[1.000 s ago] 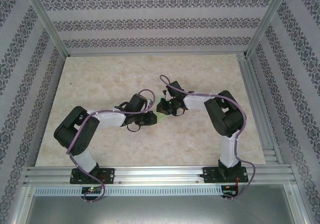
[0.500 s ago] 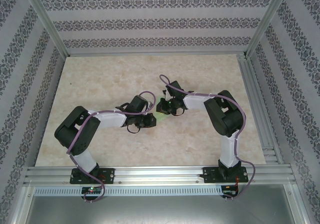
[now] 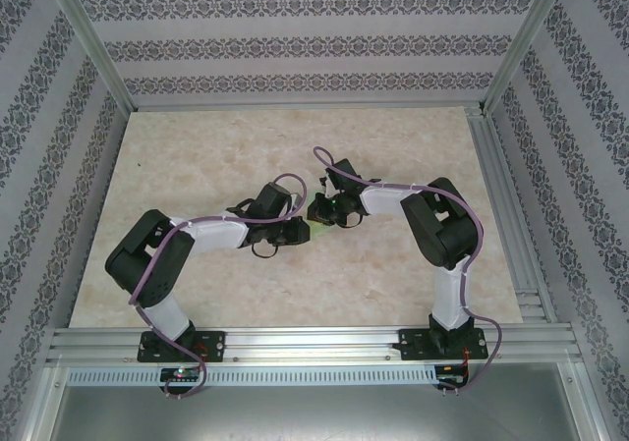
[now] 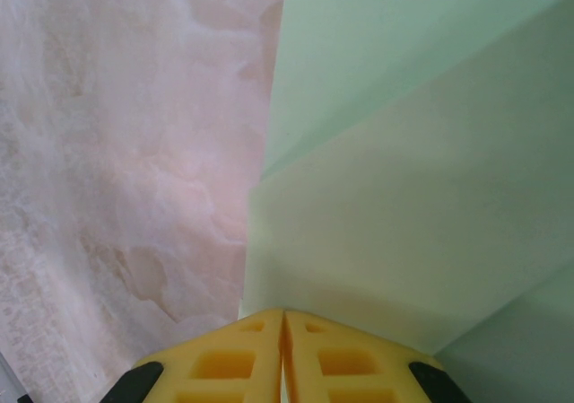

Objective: Fold a paper plane with a square sheet of paper (pick it up from the middle)
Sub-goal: Fourth fold the wing at the center of the table.

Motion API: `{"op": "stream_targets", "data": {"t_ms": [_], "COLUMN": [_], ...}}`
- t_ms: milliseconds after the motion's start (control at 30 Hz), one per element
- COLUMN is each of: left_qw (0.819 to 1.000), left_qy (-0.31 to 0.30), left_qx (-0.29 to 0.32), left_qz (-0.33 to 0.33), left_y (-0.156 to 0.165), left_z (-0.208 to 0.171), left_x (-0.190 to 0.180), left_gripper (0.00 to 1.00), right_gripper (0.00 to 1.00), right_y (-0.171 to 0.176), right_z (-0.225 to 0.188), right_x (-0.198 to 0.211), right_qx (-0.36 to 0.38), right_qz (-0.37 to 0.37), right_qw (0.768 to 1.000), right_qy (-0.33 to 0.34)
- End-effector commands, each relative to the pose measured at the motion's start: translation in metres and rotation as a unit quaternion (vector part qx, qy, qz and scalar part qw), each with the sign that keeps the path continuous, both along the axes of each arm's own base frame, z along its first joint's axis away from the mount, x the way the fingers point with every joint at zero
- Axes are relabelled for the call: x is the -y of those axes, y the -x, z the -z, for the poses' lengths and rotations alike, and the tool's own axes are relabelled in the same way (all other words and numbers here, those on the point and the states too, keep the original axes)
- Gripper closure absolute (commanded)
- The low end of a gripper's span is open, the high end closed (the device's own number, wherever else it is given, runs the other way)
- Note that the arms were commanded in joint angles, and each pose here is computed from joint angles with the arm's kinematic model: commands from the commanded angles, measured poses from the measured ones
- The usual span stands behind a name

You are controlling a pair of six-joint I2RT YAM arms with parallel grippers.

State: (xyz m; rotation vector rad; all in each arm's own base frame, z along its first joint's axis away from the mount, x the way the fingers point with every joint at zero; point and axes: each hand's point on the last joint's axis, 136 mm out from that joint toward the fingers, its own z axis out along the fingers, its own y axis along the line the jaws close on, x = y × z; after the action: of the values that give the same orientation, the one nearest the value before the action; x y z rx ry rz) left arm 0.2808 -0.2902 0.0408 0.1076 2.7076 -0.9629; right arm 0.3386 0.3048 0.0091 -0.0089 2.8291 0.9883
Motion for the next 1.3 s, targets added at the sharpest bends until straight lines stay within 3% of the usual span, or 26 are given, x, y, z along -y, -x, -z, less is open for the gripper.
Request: {"op": "stream_targets", "data": {"t_ms": [0, 567, 1267], "left_qw": [1.0, 0.996, 0.988], "left_qy": [-0.008, -0.073, -0.108], "left_qx": [-0.006, -0.051, -0.099], "left_qz": [-0.01, -0.018, 0.042], "left_y": [-0.001, 0.021, 0.066], "left_z": [0.008, 0.041, 0.049], "left_x": [-0.002, -0.028, -0.05], "left_gripper": [0.85, 0.86, 0.88], "right_gripper": [0.89, 0.89, 0.89], "right_y": [0.033, 0.034, 0.034], "right_z": [0.07, 0.073, 0.074], "right_x": [0.042, 0.045, 0.047], "right_qx": [-0.069, -0.072, -0.075], "right_qz": [0.019, 0.02, 0.022], "right_qw": [0.99, 0.989, 0.988], "right_qy": [0.119, 0.127, 0.131]}}
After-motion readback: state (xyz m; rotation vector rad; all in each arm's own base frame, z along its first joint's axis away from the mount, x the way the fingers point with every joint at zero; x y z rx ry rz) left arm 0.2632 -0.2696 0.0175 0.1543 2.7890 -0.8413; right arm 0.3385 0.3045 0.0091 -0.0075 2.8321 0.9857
